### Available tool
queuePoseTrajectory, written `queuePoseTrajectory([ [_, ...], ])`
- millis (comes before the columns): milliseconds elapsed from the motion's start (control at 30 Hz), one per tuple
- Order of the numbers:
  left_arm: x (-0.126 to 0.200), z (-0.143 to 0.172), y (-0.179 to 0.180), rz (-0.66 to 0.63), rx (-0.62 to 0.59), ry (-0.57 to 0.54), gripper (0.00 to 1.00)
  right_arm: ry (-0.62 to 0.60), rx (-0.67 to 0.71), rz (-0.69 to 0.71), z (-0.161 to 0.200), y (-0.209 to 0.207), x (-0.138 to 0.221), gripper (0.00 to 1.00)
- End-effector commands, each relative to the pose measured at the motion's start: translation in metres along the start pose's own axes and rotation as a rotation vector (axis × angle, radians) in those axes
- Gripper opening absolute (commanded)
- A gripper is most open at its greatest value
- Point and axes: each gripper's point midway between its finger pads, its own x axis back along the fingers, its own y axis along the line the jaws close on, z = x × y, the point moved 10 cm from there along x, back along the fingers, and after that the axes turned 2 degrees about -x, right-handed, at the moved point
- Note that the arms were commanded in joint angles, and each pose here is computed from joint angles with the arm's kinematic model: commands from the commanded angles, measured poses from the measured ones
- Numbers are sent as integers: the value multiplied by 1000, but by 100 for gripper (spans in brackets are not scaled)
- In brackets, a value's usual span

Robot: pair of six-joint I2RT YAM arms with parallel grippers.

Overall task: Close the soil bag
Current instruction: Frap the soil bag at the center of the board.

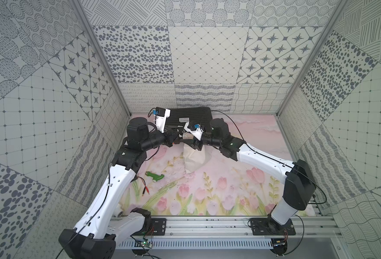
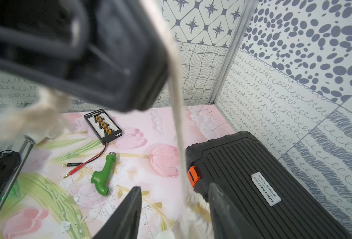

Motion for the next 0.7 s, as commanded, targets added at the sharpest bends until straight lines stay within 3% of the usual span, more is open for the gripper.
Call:
queuePoseTrajectory([
  [0, 3, -6, -12, 69, -43, -9, 0, -125, 42, 20, -28, -5, -2, 49],
  [233, 2, -2, -16, 70, -54, 12, 0, -167, 36, 47, -33, -9, -4, 31],
  [333, 6, -3, -18, 54, -60, 3, 0, -150, 32, 49, -30, -8, -5, 19],
  [467, 13, -7, -21, 25, -73, -28, 0, -77, 17, 109, -11, -15, -6, 8],
  [667, 31, -14, -17, -104, -81, -105, 0, 101, -27, 254, 39, -33, 19, 5],
])
